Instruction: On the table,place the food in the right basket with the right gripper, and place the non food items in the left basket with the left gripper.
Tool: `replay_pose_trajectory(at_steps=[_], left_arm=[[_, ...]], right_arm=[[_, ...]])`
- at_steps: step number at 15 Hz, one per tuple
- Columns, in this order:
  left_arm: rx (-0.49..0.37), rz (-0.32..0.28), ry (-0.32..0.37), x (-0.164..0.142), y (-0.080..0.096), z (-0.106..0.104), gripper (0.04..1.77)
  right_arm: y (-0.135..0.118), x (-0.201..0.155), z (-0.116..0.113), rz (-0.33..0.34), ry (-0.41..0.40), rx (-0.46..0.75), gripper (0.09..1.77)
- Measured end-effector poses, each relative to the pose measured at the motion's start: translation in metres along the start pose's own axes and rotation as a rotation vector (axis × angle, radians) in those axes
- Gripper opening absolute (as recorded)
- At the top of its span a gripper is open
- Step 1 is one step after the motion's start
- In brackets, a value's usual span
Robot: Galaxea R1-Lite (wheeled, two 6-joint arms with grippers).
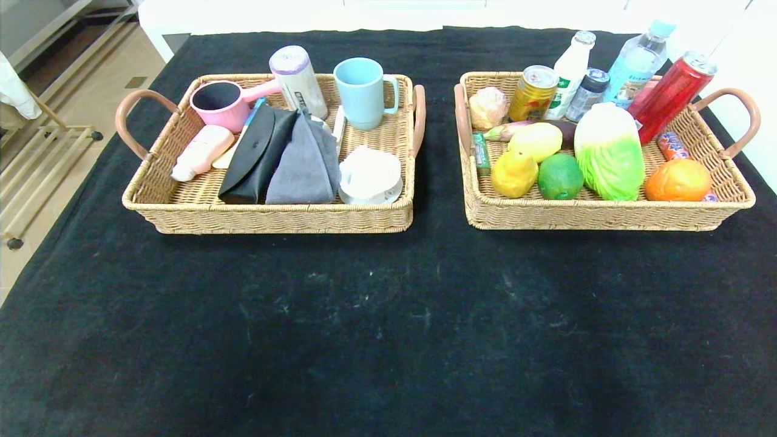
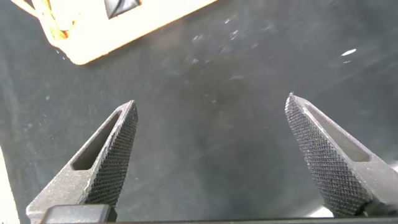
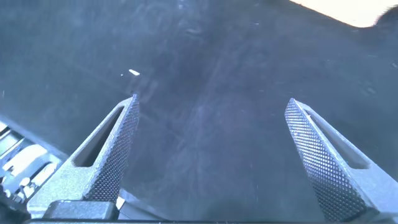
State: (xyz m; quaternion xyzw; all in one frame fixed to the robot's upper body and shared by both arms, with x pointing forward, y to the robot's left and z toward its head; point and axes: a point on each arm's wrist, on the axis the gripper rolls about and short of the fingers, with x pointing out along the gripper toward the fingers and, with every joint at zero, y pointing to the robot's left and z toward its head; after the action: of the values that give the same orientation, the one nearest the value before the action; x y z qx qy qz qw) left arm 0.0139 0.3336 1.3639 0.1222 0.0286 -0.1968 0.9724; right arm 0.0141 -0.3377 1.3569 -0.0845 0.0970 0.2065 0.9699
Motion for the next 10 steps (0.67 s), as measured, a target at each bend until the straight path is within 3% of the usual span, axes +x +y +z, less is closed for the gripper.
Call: replay_pose_trajectory(at_steps=[6, 10], left_arm=[[0.021, 0.053, -0.057, -0.045, -0.029, -0.017, 1.72], [0.033, 0.081, -0.08, -0.053, -0.043, -0.047, 1.72]], right_arm=[[0.027, -0.018, -0.054, -0.102, -0.053, 0.005, 1.7], [0.037, -0.029, -0.073, -0.148, -0.121, -0.02, 1.7]])
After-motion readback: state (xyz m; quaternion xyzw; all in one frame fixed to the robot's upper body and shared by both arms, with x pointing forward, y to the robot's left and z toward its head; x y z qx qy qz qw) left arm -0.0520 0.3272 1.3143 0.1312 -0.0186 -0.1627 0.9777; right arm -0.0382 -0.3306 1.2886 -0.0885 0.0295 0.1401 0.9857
